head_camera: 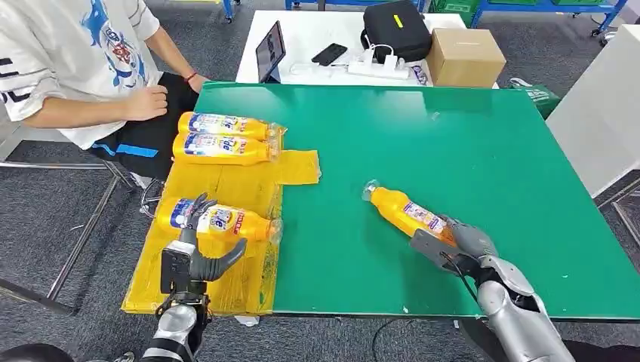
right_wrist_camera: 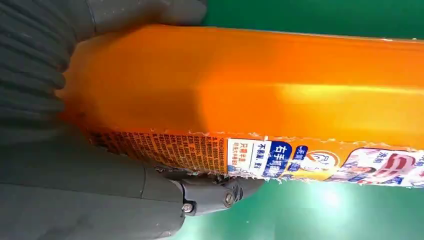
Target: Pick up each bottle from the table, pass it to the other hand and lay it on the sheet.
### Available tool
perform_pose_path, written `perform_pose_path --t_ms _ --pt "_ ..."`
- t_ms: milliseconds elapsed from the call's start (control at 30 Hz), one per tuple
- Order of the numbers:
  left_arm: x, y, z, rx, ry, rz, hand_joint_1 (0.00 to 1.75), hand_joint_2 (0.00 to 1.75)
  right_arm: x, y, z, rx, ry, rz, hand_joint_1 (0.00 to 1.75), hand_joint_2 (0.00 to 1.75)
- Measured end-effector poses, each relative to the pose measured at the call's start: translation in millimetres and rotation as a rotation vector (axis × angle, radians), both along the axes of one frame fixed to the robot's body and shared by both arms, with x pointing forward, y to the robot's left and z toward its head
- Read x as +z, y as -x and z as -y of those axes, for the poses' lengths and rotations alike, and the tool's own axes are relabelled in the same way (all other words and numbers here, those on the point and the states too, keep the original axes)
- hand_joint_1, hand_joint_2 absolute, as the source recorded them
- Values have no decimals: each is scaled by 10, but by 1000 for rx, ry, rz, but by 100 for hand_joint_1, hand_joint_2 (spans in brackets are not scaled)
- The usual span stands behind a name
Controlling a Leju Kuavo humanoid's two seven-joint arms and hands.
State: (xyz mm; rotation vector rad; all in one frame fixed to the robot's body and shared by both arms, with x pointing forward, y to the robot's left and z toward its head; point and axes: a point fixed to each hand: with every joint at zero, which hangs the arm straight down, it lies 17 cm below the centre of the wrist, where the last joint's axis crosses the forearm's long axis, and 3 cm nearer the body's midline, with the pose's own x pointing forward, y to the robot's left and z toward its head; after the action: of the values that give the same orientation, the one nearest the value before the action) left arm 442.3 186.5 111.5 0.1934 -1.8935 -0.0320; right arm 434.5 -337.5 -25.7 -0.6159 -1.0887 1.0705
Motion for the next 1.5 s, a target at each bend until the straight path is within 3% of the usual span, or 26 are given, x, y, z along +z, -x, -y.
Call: perform_pose_path --t_ms 200,333,400,533,633,833,1000,1100,1500 --pt "-5 1 -3 5 -2 -2 0 175 105 -30 -171 -32 -58 109 175 175" --pt "-32 14 24 -1 8 -14 0 175 414 -46 -391 -34 -135 306 175 175" --pt "-50 28 60 -13 43 -29 0 175 777 -4 -589 -28 -204 481 175 175" --pt "-66 63 238 -85 191 -80 0 175 2119 236 -815 -43 -306 1025 175 175" --pt "-6 71 382 -138 249 -88 0 175 2645 447 -840 -57 -339 1212 175 175" --pt "60 75 495 -179 290 -91 0 175 2930 643 -776 -95 -356 1319 175 175" --pt "136 113 829 -361 474 -144 0 175 3306 861 -964 -21 -201 1447 166 175" --pt "254 136 992 -446 531 -139 0 175 3443 939 -1061 -5 -142 1482 173 175" --pt "562 342 1152 -607 602 -73 0 175 2865 832 -1263 -68 -370 1305 175 175"
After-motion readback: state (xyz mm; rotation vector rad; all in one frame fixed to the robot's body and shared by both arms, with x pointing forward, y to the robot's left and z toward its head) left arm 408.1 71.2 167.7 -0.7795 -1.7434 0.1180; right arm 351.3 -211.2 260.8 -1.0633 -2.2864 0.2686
